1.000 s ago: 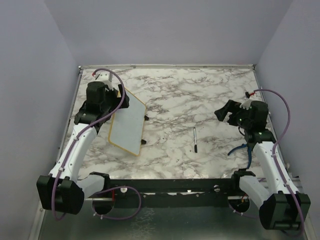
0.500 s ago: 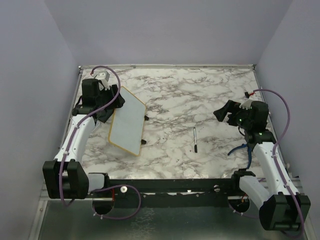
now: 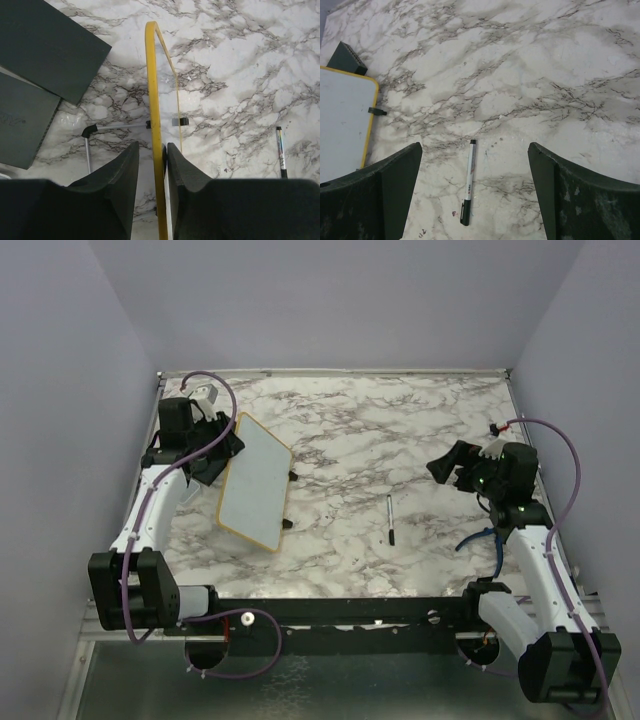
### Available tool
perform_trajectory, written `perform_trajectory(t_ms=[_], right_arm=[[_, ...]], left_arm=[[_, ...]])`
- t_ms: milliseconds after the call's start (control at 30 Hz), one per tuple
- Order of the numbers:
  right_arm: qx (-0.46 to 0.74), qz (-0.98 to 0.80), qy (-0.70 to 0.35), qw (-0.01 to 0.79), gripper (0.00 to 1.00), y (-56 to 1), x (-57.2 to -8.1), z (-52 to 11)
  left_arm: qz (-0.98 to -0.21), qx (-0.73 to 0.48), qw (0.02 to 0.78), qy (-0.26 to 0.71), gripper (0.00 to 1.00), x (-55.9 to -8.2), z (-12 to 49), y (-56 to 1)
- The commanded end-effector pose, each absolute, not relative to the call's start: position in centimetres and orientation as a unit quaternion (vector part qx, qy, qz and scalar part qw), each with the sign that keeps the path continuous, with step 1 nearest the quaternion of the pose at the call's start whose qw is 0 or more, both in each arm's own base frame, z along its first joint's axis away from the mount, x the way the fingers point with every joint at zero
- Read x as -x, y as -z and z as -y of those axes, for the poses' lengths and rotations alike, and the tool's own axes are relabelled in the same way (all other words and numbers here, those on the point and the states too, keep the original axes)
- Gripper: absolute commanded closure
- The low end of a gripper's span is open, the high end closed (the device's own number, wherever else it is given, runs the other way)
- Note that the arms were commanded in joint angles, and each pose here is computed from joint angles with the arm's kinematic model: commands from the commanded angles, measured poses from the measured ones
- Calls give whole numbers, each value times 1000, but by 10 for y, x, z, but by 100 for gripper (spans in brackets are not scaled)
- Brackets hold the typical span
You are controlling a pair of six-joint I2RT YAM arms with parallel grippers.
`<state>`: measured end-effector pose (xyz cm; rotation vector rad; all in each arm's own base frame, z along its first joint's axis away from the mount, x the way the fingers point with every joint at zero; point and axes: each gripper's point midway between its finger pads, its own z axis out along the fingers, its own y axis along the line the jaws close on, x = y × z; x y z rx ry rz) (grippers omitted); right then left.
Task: Write a sentence on the whiteboard
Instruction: Adjust the whiteboard on the whiteboard stand.
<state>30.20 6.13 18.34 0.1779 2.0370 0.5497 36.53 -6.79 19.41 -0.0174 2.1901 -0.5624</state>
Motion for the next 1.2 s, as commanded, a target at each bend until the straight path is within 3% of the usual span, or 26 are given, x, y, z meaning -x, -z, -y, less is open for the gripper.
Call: perform_trajectory(t_ms=[0,167,333,1167], right_arm=[[-78,-841,-230,483,9,-179,-297,-62],[-78,-841,-229,484,9,-179,-297,-62],[-78,-841,-229,483,9,-179,-297,-62],[-74,-839,-235,485,9,-180,-295,-64]], left_arm=[[-869,-3,425,253,72,-368,75,-202],[-867,-9,406,289,90,-370,86,-195],[-863,-22,401,306,100,-376,93,-195],[-850,-183,341,358,100,-403,177,-173]])
